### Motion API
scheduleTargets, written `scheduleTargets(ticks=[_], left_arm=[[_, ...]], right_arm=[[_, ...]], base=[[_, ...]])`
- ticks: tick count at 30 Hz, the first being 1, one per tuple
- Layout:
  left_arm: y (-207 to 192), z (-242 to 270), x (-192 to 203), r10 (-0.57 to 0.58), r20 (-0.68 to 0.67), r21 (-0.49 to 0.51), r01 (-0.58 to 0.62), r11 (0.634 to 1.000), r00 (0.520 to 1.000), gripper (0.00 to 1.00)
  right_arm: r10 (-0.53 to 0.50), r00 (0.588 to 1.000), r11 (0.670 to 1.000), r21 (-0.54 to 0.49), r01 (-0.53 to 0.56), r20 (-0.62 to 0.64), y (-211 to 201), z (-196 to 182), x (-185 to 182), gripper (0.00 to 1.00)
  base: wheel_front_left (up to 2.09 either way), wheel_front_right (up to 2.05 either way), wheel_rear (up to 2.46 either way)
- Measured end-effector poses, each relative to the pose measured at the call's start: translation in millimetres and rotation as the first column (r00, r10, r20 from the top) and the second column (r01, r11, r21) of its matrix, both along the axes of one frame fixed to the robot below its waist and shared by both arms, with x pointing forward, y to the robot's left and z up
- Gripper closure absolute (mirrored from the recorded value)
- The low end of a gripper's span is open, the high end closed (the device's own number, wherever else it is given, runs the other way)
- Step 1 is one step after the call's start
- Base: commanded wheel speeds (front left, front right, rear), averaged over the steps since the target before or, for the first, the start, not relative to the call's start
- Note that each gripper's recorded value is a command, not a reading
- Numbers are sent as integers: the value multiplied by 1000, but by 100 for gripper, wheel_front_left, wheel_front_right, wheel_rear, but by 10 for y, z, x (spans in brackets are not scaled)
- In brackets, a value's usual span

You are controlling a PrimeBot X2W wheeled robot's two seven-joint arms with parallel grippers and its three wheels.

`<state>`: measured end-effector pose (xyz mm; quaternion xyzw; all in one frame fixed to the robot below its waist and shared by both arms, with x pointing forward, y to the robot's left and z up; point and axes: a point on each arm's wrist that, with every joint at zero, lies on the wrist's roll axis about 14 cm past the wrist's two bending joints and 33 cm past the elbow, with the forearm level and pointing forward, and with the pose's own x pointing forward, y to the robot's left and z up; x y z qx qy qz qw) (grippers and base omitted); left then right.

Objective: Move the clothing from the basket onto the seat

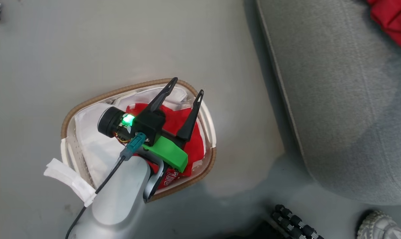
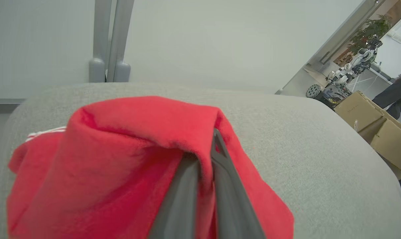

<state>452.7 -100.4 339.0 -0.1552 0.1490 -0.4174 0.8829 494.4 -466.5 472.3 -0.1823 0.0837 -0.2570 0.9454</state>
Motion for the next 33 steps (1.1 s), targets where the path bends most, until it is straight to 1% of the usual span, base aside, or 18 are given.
scheduleTargets(ticks=[1, 2, 3, 4, 8, 12, 16, 21, 26, 33], left_arm=[[77, -37, 38, 25, -7, 8, -25, 1000, 1000, 0], [135, -49, 77, 47, -11, 11, -47, 999, 999, 0], [202, -56, 122, 73, -14, 13, -73, 997, 997, 0], [262, -67, 151, 91, -15, 21, -91, 996, 996, 0], [356, -75, 99, 113, -27, 41, -112, 993, 993, 0], [429, 20, 96, 140, -15, 49, -139, 989, 990, 0], [537, 159, 90, 184, -2, 54, -184, 981, 983, 0], [780, 336, 81, 264, 26, 70, -266, 962, 964, 0], [1133, 511, 83, 371, 69, 91, -376, 922, 926, 0], [1727, 686, 5, 520, 118, 121, -532, 838, 846, 0]], right_arm=[[-1, 1000, 1000, 16, 1, -30, 37, -160, -31, 87], [2, 999, 1000, 24, -1, -43, 67, -236, -43, 53], [5, 999, 999, 34, -3, -52, 105, -314, -64, 11], [6, 998, 999, 46, -4, -62, 141, -385, -101, 0], [3, 995, 998, 66, 4, -97, 203, -529, -354, 0], [-8, 996, 996, 93, 16, -86, 249, -519, -582, 0], [9, 999, 992, 125, -3, -46, 391, -430, -752, 0], [73, 996, 982, 173, -81, 53, 707, -230, -773, 0], [154, 972, 954, 230, -194, 178, 1136, 0, -650, 0], [282, 916, 883, 296, -364, 287, 1820, 173, -492, 0]], base=[[0, 0, 0], [0, 0, 0], [0, 0, 0], [0, 0, 0], [0, 0, 0], [0, 0, 0], [0, 0, 0], [0, 0, 0], [0, 0, 0], [0, 0, 0]])
